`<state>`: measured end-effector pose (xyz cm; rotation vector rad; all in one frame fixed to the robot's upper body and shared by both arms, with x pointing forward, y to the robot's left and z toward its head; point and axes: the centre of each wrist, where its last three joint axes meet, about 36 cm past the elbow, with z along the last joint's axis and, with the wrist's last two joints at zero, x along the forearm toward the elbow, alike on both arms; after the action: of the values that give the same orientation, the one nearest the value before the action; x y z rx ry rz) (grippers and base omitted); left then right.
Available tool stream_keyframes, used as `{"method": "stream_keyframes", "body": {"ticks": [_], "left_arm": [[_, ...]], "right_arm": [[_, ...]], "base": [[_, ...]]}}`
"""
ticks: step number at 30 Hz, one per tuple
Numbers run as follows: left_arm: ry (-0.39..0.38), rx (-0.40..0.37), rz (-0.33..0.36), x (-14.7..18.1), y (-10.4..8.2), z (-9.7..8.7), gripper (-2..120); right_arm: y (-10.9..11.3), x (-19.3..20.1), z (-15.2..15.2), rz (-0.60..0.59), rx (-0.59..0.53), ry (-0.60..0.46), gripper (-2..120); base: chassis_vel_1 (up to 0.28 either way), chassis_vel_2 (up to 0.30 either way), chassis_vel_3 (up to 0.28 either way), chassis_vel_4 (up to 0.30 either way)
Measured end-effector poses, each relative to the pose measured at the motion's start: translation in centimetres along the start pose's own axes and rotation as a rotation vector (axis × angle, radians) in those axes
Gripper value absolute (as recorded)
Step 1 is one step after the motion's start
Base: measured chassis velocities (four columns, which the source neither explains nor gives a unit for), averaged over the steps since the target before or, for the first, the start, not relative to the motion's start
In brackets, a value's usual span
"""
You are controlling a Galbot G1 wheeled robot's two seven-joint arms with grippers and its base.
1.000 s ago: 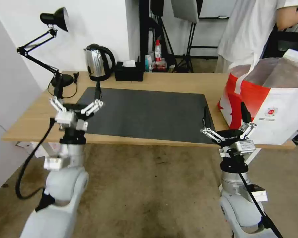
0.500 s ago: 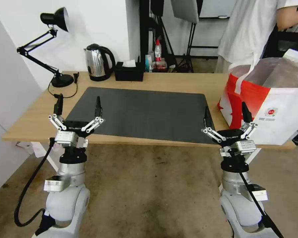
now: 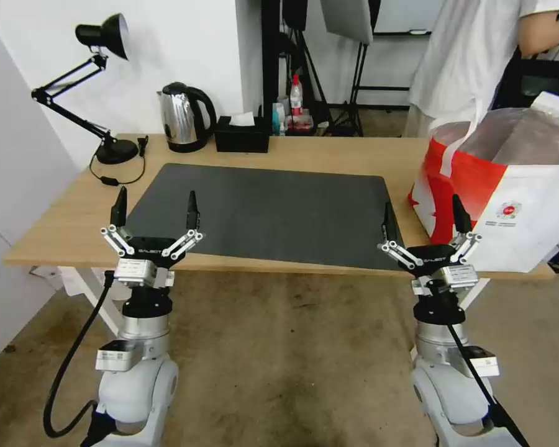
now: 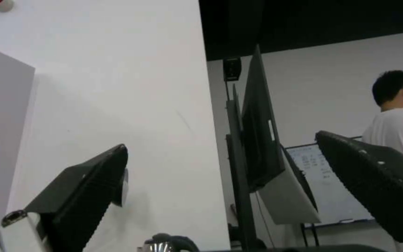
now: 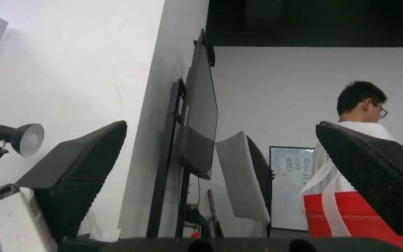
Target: Pick up the trash from the table and place it into the takeout bag.
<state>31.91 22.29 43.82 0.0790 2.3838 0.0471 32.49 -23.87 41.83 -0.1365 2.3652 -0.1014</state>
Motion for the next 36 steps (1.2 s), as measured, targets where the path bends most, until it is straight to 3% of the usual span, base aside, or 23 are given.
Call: {"method": "stream_keyframes", "body": {"ticks": [36], "left_arm": [[-0.019,0.023,0.015,1.1,-0.8,0.0,100]], "right_arm": [[0.0,0.9,-0.5,-0.004,0.004,-0.004,100]], "base": [[0.000,0.000,0.000,0.000]]}}
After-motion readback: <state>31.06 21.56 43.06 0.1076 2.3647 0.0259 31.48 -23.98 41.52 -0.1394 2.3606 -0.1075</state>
